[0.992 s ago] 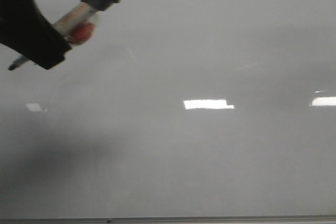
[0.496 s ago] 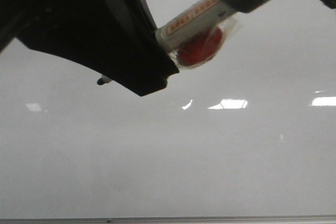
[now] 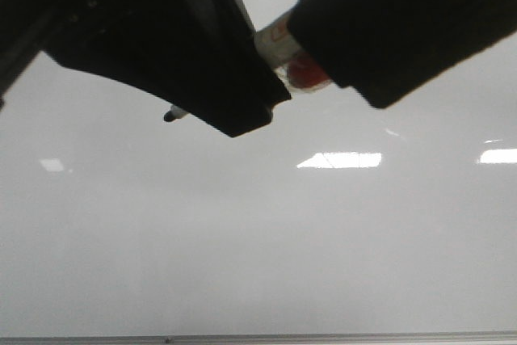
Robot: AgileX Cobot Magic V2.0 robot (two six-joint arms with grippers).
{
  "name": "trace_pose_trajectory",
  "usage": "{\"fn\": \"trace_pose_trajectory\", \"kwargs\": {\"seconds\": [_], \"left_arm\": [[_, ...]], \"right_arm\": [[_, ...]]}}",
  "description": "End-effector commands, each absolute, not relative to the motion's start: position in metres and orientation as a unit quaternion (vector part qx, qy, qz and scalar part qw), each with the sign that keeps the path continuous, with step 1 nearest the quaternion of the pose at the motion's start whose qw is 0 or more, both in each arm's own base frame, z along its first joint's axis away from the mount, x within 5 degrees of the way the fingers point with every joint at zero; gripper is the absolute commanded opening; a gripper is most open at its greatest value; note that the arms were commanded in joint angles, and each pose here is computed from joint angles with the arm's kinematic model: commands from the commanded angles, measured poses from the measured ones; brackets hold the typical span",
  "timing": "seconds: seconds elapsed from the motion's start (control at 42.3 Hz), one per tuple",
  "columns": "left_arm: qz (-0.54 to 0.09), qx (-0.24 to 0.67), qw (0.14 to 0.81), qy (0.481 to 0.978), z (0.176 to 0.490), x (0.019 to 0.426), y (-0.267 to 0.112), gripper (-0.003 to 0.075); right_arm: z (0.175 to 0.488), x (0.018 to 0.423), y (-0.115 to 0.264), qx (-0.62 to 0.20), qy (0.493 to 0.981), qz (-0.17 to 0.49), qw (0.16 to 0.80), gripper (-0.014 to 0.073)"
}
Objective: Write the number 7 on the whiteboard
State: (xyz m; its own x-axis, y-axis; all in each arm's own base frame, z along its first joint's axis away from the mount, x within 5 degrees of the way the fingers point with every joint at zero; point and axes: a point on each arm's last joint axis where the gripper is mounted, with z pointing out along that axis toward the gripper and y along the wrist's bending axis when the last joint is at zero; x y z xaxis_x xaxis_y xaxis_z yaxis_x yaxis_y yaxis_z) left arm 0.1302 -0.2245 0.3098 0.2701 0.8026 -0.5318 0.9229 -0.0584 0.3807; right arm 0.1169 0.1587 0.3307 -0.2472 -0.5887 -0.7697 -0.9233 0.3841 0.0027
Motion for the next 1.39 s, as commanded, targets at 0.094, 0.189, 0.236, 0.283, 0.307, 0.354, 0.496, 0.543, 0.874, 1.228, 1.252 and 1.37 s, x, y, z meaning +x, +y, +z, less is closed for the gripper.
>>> {"fn": "trace_pose_trajectory", "kwargs": {"seconds": [0.094,0.189,0.236,0.283,0.307,0.354,0.496,0.543,0.874,1.228,1.252,1.37], "left_arm": [[-0.103,0.703,0.392,0.584,0.332,0.129,-0.226,-0.0013],[-0.103,0.703,0.392,0.584,0.332,0.129,-0.226,-0.0013],[-0.104,0.702,0.395,0.584,0.333,0.129,-0.226,-0.0013],[-0.106,0.697,0.398,0.586,0.333,0.129,-0.226,-0.0006],[-0.107,0.696,0.4,0.587,0.334,0.129,-0.227,-0.0004],[-0.107,0.695,0.402,0.586,0.334,0.13,-0.227,0.0017],[-0.108,0.69,0.414,0.583,0.336,0.131,-0.228,0.0181],[-0.108,0.689,0.417,0.583,0.336,0.131,-0.228,0.0283],[-0.109,0.685,0.427,0.58,0.341,0.13,-0.226,0.0573],[-0.139,0.606,0.482,0.617,0.39,0.101,-0.155,0.0425],[-0.141,0.598,0.49,0.619,0.392,0.097,-0.148,0.042],[-0.14,0.572,0.509,0.628,0.394,0.084,-0.119,0.0307]], "right_arm": [[0.347,0.116,0.162,-0.49,0.74,0.262,0.38,0.0167],[0.347,0.116,0.162,-0.488,0.74,0.264,0.381,-0.0041],[0.347,0.116,0.162,-0.488,0.74,0.264,0.381,-0.0065],[0.347,0.116,0.162,-0.488,0.74,0.264,0.381,-0.0062],[0.347,0.116,0.162,-0.488,0.74,0.264,0.381,-0.0062],[0.347,0.116,0.162,-0.488,0.74,0.264,0.381,-0.0062],[0.348,0.116,0.162,-0.487,0.739,0.264,0.384,-0.0061],[0.348,0.117,0.162,-0.486,0.739,0.264,0.386,-0.0061],[0.349,0.118,0.162,-0.482,0.737,0.263,0.394,-0.0061],[0.349,0.13,0.153,-0.454,0.754,0.248,0.404,-0.0061],[0.349,0.13,0.153,-0.454,0.755,0.248,0.404,-0.0061],[0.349,0.13,0.153,-0.454,0.755,0.248,0.404,-0.0061]]}}
